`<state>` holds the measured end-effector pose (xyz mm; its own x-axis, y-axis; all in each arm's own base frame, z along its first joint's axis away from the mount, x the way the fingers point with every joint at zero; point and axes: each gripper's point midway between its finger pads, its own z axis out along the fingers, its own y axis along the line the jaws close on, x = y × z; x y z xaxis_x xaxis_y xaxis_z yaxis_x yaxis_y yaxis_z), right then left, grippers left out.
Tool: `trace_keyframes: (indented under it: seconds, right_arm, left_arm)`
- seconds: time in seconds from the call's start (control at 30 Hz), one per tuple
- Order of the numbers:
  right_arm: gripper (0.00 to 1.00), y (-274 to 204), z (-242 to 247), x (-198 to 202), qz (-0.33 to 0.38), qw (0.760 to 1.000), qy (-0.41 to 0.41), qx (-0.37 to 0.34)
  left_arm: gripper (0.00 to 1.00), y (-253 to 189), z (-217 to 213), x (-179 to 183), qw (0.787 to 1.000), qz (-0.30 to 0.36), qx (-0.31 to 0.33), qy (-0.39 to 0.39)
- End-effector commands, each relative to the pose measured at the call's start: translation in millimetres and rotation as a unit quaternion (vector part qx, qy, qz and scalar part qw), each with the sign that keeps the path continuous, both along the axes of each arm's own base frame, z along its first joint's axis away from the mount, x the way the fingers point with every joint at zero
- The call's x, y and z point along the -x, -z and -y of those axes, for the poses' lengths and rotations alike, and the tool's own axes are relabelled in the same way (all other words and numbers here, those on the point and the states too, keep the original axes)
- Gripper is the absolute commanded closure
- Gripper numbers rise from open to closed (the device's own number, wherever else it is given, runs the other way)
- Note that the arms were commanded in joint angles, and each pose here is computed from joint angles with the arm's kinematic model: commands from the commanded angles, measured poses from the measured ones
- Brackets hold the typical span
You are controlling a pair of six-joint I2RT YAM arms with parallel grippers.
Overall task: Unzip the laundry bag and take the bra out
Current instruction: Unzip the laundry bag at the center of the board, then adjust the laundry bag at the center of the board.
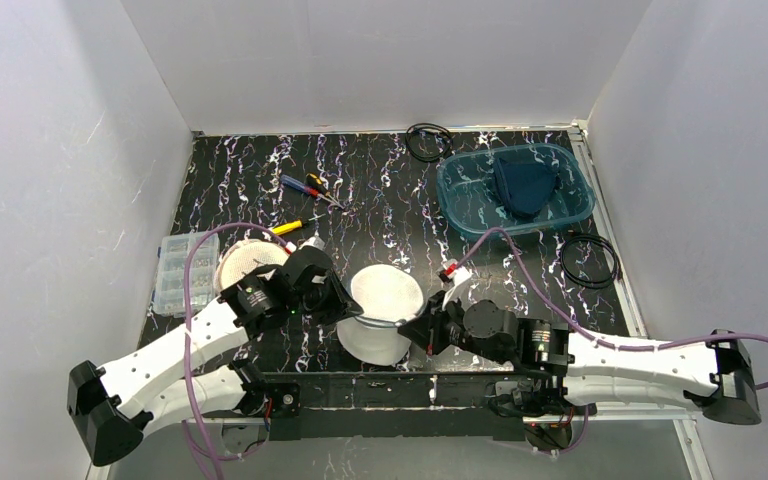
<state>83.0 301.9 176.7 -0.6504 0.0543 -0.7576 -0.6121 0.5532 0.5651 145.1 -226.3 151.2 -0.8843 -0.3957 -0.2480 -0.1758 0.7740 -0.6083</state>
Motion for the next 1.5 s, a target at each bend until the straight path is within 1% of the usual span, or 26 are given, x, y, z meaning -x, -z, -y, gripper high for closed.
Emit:
trace_keyframes:
  seconds: [0.0,0.13,0.17,0.23,0.27,0.33,0.37,0.47,0.53,0.7,0.77,0.93,1.07,1.2,1.33,1.47]
  right_arm:
    - [0.99,-8.8,9.5,-8.3,0.003,0.999,0.034,-0.020]
    - [0.99,-5.9,11.0,-5.2,-0.004,0.999,0.030,-0.021]
    - [0.95,-7.4,9.4,-3.2,-0.008,0.999,0.025,-0.026]
    - [0.68,-13.9,5.0,-0.5,-0.018,0.999,0.020,-0.043]
    - [0.56,-16.8,4.1,-0.4,-0.025,0.998,0.024,-0.050]
    - [0.43,-22.0,4.6,-1.9,-0.042,0.996,0.038,-0.066]
    - [0.38,-22.7,6.1,-3.1,-0.054,0.995,0.049,-0.075]
    - [0.32,-16.1,13.6,-10.2,-0.095,0.986,0.097,-0.101]
    - [0.30,-9.4,17.2,-13.1,-0.125,0.977,0.123,-0.123]
    - [0.25,1.8,14.2,-14.1,-0.200,0.948,0.152,-0.196]
    - [0.12,9.1,10.4,-13.4,-0.222,0.941,0.157,-0.203]
    - [0.08,20.9,-0.6,-15.7,-0.247,0.932,0.171,-0.203]
    - [0.10,30.0,-7.7,-19.8,-0.265,0.922,0.186,-0.214]
    - [0.17,34.7,-11.7,-24.3,-0.280,0.911,0.202,-0.227]
    - [0.28,32.9,-19.1,-28.0,-0.276,0.910,0.208,-0.227]
    - [0.35,37.9,-27.4,-28.3,-0.276,0.913,0.208,-0.215]
  left_arm:
    - [1.00,5.9,-23.1,-2.3,0.999,0.011,-0.046,-0.026]
    - [1.00,5.7,-20.2,-2.2,0.999,0.010,-0.039,-0.024]
    - [1.00,4.9,-18.9,-2.6,0.999,0.010,-0.037,-0.023]
    - [0.98,3.9,-16.6,-3.3,0.999,0.013,-0.031,-0.022]
    - [0.96,3.6,-15.9,-3.6,0.999,0.014,-0.028,-0.021]
    - [0.93,3.2,-14.9,-4.4,0.999,0.018,-0.023,-0.022]
    - [0.93,3.9,-14.9,-4.8,0.999,0.019,-0.021,-0.024]
    - [0.93,6.4,-14.6,-4.9,0.999,0.020,-0.014,-0.028]
    - [0.93,10.3,-15.0,-4.6,0.999,0.020,-0.011,-0.031]
    - [0.94,17.5,-16.2,-5.9,0.999,0.025,0.003,-0.047]
    - [0.95,19.5,-17.4,-6.9,0.998,0.029,0.007,-0.054]
    - [0.95,21.2,-18.9,-8.1,0.997,0.037,0.016,-0.063]
    - [0.96,21.0,-19.8,-7.4,0.997,0.041,0.020,-0.064]
    - [0.97,21.6,-19.3,-5.3,0.997,0.044,0.025,-0.062]
    - [0.97,24.0,-19.9,-3.6,0.997,0.044,0.028,-0.063]
    - [0.98,22.8,-19.1,-3.0,0.997,0.048,0.030,-0.060]
